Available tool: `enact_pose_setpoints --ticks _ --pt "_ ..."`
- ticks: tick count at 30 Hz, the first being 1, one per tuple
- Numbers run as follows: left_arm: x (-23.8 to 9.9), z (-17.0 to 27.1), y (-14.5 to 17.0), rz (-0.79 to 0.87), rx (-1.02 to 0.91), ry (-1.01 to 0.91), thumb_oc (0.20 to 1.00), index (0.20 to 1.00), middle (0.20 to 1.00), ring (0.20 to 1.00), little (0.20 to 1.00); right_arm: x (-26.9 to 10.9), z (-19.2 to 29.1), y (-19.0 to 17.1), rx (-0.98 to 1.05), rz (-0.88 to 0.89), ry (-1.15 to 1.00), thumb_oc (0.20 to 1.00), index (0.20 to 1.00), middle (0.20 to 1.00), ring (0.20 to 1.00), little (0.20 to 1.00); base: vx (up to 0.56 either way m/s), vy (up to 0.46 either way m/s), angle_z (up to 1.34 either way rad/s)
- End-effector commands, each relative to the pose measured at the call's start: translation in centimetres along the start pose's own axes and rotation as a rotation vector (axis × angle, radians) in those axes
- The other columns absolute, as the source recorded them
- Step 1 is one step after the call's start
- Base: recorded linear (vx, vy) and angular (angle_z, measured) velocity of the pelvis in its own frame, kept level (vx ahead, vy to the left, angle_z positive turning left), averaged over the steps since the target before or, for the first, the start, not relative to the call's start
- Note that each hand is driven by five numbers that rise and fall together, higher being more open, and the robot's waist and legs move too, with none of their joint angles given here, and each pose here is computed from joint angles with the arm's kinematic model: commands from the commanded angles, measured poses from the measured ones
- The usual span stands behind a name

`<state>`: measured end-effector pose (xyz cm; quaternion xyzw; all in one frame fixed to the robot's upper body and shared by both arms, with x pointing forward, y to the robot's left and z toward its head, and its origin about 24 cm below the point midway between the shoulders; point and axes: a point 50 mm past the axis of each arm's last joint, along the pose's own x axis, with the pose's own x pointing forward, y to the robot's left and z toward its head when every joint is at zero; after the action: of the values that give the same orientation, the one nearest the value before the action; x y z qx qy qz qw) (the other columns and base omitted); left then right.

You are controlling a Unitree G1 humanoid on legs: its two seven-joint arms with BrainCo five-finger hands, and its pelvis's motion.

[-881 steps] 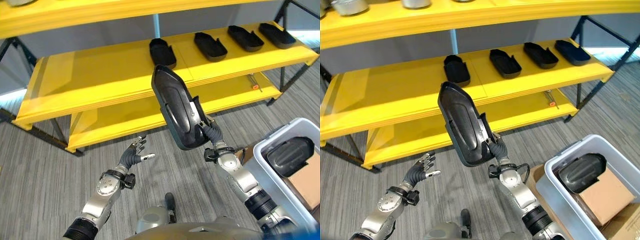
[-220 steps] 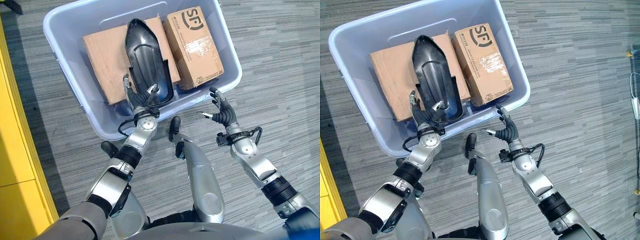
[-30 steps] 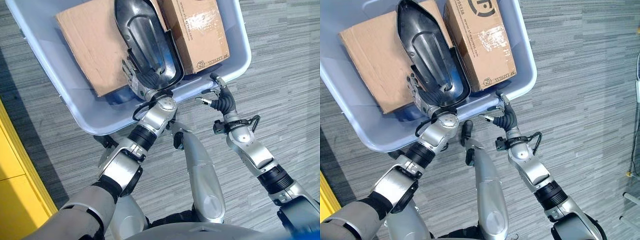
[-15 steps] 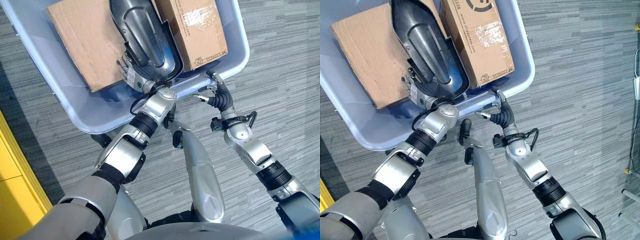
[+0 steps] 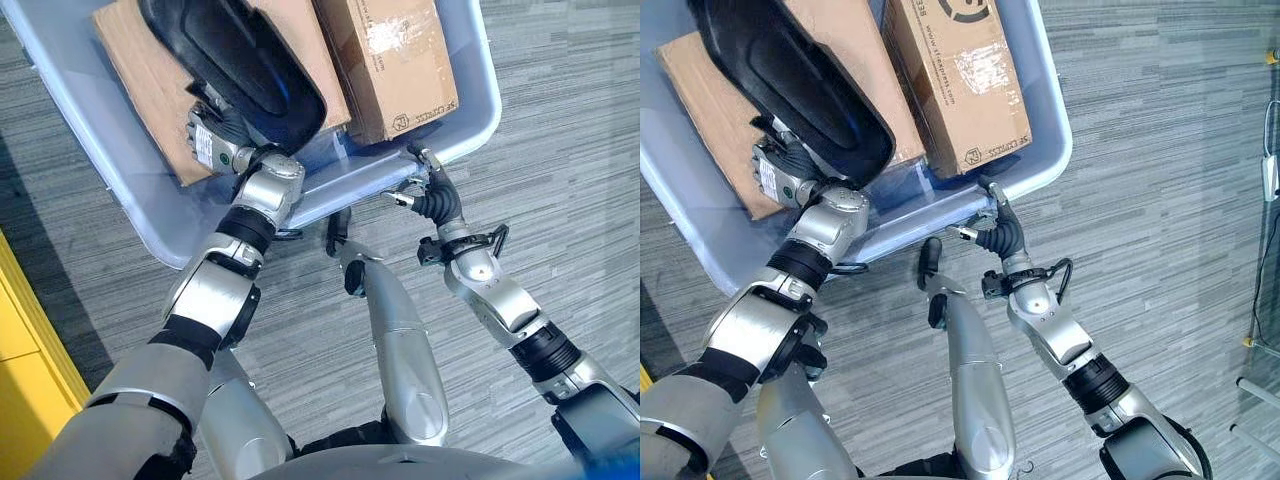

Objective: Move parts from the plastic box to the shelf.

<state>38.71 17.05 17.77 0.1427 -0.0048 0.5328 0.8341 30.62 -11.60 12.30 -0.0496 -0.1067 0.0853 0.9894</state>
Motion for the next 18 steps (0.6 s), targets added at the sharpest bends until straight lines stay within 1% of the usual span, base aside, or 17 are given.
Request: enact_pose_setpoints --ticks 1,3,6,11,12,14,18 --pt "0.5 -4.8 0.3 -0.026 0.050 0.207 0.200 0.200 0.200 0.200 0.200 -0.9 -1.2 0.1 0.027 -0.001 0.050 1.000 1.000 1.000 1.000 1.000 -0.01 0.040 0.03" --pt "0.7 -4.4 0.3 -0.035 0.043 0.179 0.200 0.200 0.200 0.200 0.200 -0.9 -1.3 0.1 0.023 0.003 0.051 1.000 1.000 1.000 1.000 1.000 0.00 0.025 0.00" --pt "0.9 -2.9 0.3 -0.057 0.011 0.036 0.200 0.200 0.200 0.200 0.200 -1.0 -1.2 0.1 0.011 0.015 0.048 1.000 1.000 1.000 1.000 1.000 0.00 0.083 -0.01" --pt "1.8 -0.6 1.2 -0.019 -0.065 -0.144 0.200 0.200 0.200 0.200 0.200 -1.3 -1.2 -0.1 -0.019 0.033 0.041 1.000 1.000 1.000 1.000 1.000 -0.01 0.126 0.04" --pt "1.9 -0.6 1.2 -0.018 -0.066 -0.146 0.200 0.200 0.200 0.200 0.200 -1.3 -1.2 -0.1 -0.019 0.033 0.042 1.000 1.000 1.000 1.000 1.000 0.00 0.124 -0.08" --pt "3.0 -0.1 2.1 0.002 -0.099 -0.190 0.200 0.200 0.200 0.200 0.200 -1.6 -1.5 -0.3 -0.038 0.042 0.046 1.000 1.000 1.000 1.000 1.000 -0.01 0.189 -0.08" --pt "4.4 0.2 2.9 0.004 -0.092 -0.229 0.200 0.200 0.200 0.200 0.200 -1.9 -1.6 -0.3 -0.056 0.069 0.042 1.000 1.000 1.000 1.000 1.000 -0.01 0.152 -0.08"
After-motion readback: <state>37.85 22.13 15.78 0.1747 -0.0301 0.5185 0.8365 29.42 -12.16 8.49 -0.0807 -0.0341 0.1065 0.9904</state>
